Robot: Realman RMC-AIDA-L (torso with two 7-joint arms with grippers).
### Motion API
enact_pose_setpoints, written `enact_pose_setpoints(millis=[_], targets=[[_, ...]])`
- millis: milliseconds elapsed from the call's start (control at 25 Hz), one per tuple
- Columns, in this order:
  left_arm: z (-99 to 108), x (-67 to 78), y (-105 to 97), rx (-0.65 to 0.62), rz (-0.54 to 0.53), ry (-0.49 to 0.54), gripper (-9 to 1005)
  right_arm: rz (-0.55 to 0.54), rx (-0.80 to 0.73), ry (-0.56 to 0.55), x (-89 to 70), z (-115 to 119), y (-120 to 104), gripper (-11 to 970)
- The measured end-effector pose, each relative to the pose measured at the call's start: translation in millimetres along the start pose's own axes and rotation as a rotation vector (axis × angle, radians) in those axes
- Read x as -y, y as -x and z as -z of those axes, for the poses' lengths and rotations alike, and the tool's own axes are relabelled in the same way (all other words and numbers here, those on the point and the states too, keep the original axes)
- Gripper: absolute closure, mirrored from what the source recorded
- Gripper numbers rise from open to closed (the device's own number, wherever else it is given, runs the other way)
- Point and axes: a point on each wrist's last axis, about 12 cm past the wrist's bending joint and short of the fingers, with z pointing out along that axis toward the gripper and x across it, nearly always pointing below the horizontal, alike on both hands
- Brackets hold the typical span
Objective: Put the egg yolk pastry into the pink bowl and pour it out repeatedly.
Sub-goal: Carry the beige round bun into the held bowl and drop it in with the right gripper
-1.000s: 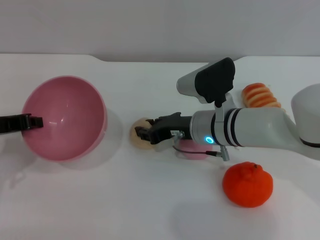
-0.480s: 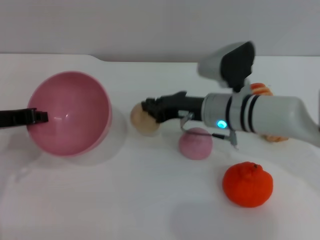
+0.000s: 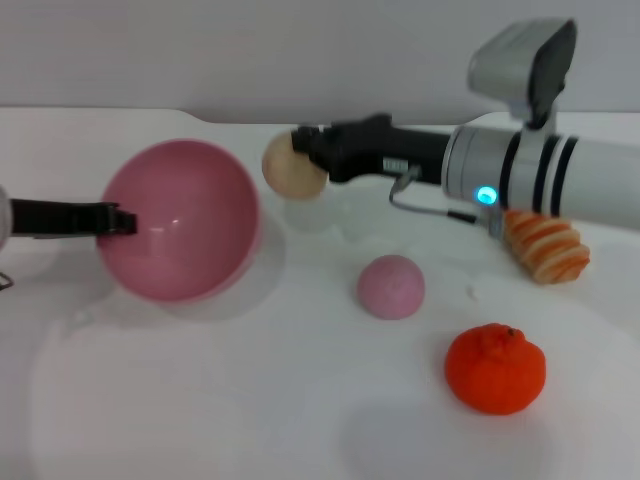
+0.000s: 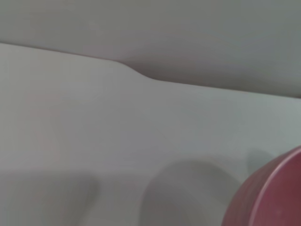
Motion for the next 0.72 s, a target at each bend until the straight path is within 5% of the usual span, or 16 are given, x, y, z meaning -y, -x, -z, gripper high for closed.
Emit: enact_pose_setpoints(millis=[320, 560, 720], targets=[[-27.6, 34.1, 25.2, -0.076, -0.106, -0.041, 994, 0.306, 0.023, 0.137, -22.4, 0.6, 43.3, 918], [-35.8, 60.9, 40.4, -0.099, -0.162, -0.078, 993, 0.385, -0.129, 0.149, -35.0, -12.5, 29.8, 920], [-36.6, 64.5, 43.0, -0.102, -0.168, -0.081, 993, 0.369, -0.142, 0.145, -35.3, -10.7, 27.3, 922]])
